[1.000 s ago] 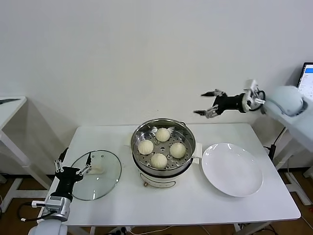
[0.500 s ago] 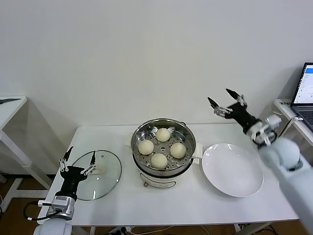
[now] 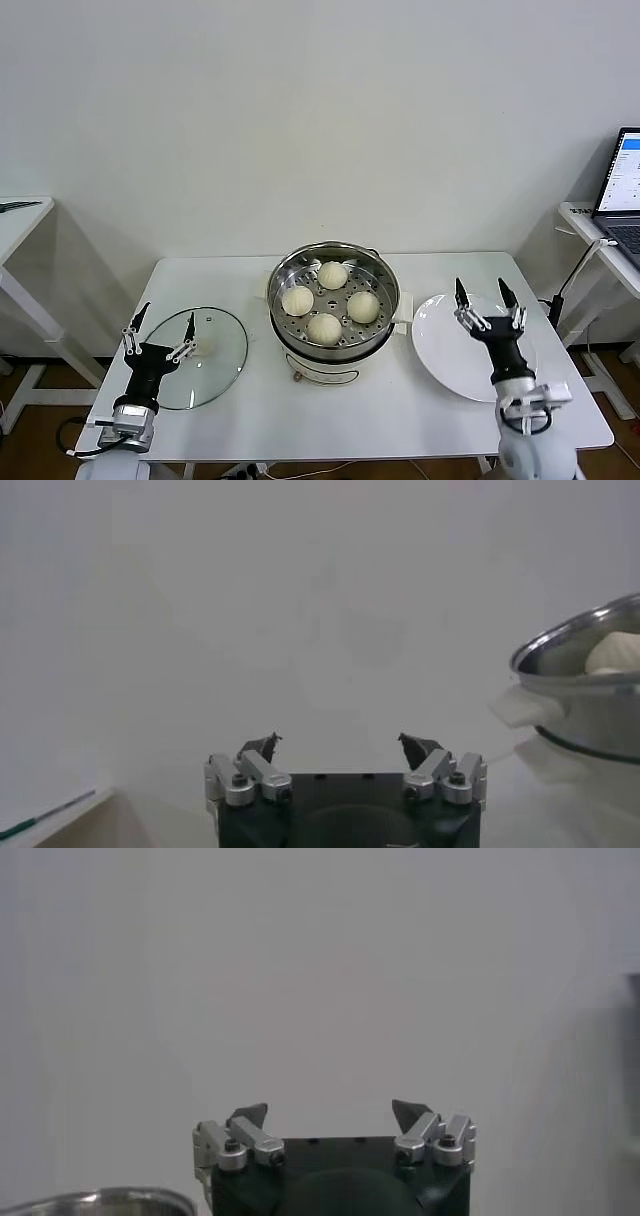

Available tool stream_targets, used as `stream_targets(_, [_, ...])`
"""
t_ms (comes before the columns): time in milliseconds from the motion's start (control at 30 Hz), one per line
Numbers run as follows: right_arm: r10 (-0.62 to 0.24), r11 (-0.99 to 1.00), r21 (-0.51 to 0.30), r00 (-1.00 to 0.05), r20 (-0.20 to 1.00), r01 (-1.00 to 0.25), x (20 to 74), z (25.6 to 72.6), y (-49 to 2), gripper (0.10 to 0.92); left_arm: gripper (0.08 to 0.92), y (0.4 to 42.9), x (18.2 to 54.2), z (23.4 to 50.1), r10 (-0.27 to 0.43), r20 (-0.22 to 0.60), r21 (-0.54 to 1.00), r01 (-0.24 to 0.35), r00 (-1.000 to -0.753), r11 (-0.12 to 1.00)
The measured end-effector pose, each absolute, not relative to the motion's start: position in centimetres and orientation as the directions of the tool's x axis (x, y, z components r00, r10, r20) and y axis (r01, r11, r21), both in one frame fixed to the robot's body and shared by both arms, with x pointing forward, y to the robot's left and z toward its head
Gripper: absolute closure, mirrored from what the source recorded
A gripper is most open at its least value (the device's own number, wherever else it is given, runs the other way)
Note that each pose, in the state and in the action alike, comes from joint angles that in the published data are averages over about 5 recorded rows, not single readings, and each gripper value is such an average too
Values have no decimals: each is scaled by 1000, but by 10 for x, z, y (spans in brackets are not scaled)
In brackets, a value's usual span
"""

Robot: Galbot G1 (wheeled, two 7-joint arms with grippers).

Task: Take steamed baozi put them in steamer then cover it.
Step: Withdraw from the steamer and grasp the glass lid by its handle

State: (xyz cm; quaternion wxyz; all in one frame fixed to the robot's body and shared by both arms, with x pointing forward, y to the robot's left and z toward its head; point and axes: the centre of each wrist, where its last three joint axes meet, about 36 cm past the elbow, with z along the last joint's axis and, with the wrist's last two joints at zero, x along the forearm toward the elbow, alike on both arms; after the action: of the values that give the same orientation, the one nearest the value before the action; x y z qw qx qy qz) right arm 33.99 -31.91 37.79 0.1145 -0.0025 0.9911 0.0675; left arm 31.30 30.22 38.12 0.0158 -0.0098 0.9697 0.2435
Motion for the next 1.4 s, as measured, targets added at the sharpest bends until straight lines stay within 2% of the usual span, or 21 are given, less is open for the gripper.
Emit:
stream_targets(200, [81,985,168,-969,-232,42,321,361,-303,200,177,312,308,362,-23,-43,640,-45,-999,767])
stream_targets(467, [128,979,183,-966,-227,87,312,347,-293,200,177,329,299,324,24,-50,879,-33,-998,475])
stream_targets(667, [145,976,191,-964,-222,103,310,341,-288,200,177,340,298,297,71,-35,965,-15,-997,262])
stream_targets(833, [155,975,193,-964,-217,113,309,337,-286,200,177,349,301,279,100,-8,992,5,-995,126])
stream_targets(1067, [168,973,196,-963,-213,126,309,331,-285,200,177,356,309,261,123,23,999,27,-992,31])
stream_targets(1400, [173,972,193,-963,-206,133,308,324,-283,200,177,363,332,253,113,31,999,28,-993,-28])
